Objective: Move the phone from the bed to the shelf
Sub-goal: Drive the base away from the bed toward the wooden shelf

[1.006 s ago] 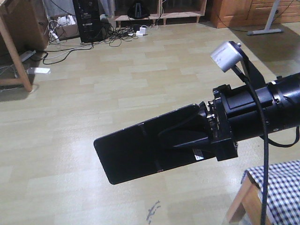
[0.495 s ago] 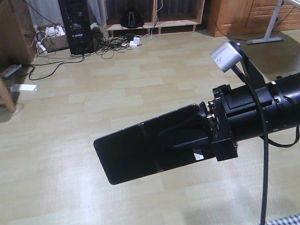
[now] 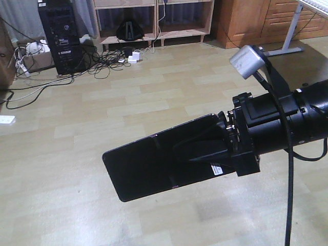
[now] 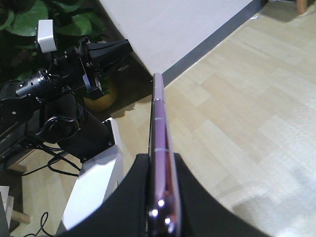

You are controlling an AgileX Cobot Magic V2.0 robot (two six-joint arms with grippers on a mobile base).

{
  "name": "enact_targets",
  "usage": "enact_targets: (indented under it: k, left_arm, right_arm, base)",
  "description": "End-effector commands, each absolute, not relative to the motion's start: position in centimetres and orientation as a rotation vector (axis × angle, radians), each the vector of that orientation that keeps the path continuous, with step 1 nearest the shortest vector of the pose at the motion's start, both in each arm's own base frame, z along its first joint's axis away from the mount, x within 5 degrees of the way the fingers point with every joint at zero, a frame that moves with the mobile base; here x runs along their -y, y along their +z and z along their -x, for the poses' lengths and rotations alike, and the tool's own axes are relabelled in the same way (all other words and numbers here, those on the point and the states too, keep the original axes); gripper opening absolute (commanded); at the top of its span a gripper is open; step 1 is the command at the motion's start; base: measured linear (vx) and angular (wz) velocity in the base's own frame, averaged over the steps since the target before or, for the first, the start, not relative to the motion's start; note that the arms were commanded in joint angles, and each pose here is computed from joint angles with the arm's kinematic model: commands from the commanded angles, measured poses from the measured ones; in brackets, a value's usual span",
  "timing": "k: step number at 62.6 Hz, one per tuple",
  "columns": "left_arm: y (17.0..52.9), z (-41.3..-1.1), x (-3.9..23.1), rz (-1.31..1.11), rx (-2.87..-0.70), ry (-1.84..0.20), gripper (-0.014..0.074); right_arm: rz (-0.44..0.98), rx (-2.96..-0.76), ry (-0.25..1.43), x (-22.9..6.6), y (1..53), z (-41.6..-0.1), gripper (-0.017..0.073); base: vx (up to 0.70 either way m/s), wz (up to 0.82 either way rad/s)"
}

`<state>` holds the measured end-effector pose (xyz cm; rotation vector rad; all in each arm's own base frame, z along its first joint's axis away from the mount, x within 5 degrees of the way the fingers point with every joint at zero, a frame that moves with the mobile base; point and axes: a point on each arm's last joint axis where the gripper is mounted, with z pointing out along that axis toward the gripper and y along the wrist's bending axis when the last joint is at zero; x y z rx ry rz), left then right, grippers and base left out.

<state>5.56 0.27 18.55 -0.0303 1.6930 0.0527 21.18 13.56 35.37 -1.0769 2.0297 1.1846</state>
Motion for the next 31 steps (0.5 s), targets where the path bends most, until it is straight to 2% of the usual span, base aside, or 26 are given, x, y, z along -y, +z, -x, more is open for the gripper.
enact_targets:
  k: [1,31]
  left_arm:
    - [18.98,-5.58,-0.29,0.038,-1.622,0.049,0.0001]
    - [18.98,-5.58,-0.29,0.038,-1.622,0.049,0.0001]
  right_arm:
    - [1.096,-1.936,1.288,-13.73,37.37,-19.99,-0.0002]
    - [1.095,-1.937,1.288,-13.73,37.37,-19.99,-0.0002]
  base:
    - [0.45,-0.07]
    - [0.45,-0.02]
